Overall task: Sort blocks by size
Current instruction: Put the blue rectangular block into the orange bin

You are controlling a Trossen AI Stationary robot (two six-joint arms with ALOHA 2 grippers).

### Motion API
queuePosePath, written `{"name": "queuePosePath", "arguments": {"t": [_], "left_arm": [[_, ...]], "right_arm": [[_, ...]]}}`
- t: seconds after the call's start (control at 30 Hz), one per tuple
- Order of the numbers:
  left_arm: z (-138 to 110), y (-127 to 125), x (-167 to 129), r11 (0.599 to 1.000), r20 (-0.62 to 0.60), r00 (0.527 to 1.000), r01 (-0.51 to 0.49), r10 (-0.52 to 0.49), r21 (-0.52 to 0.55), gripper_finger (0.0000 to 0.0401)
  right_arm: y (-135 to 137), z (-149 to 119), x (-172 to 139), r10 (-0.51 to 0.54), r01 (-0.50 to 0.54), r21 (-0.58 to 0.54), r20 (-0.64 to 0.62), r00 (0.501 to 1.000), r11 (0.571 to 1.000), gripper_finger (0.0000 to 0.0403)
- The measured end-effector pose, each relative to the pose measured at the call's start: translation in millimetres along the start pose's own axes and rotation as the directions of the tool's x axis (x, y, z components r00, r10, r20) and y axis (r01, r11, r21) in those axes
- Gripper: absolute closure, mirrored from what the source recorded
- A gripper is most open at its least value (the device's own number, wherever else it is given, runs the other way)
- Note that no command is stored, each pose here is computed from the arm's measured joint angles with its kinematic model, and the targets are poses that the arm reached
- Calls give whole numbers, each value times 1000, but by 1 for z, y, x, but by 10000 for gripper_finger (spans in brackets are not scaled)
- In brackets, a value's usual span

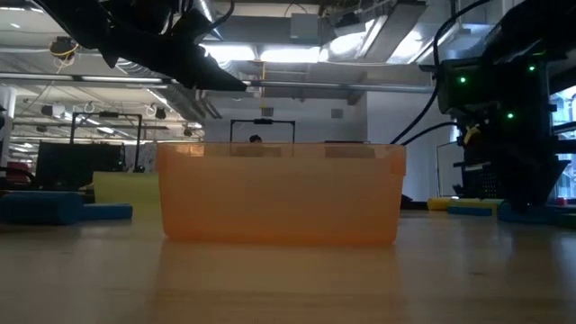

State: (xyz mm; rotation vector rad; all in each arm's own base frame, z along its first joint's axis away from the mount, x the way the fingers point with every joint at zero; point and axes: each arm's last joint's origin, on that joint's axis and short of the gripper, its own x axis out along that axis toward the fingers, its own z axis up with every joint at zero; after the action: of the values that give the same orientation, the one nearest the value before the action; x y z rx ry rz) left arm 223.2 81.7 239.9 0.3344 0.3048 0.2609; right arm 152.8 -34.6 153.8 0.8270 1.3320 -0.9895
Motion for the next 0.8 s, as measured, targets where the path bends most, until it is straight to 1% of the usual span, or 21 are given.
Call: {"name": "queuePosePath", "arguments": {"t": [0.1, 0.33, 0.5, 0.67, 0.8], "left_arm": [[0, 0, 0, 1000, 1, 1000, -1, 1, 0, 274], [0, 0, 0, 1000, 2, 1000, -1, 1, 0, 274], [0, 0, 0, 1000, 2, 1000, -1, 1, 0, 274], [0, 0, 0, 1000, 2, 1000, -1, 1, 0, 274], [0, 0, 0, 1000, 2, 1000, -1, 1, 4, 274]], "right_arm": [[1, 1, -1, 14, -14, 1, 18, 1000, 1000, 221], [1, 2, -1, 6, -6, 0, 25, 1000, 1000, 221], [5, 3, 5, -8, 9, -12, 15, 1000, 1000, 221], [9, 5, 16, 22, -21, -35, 22, 1000, 999, 222], [10, 5, 17, 21, -21, -39, 10, 1000, 999, 240]]}}
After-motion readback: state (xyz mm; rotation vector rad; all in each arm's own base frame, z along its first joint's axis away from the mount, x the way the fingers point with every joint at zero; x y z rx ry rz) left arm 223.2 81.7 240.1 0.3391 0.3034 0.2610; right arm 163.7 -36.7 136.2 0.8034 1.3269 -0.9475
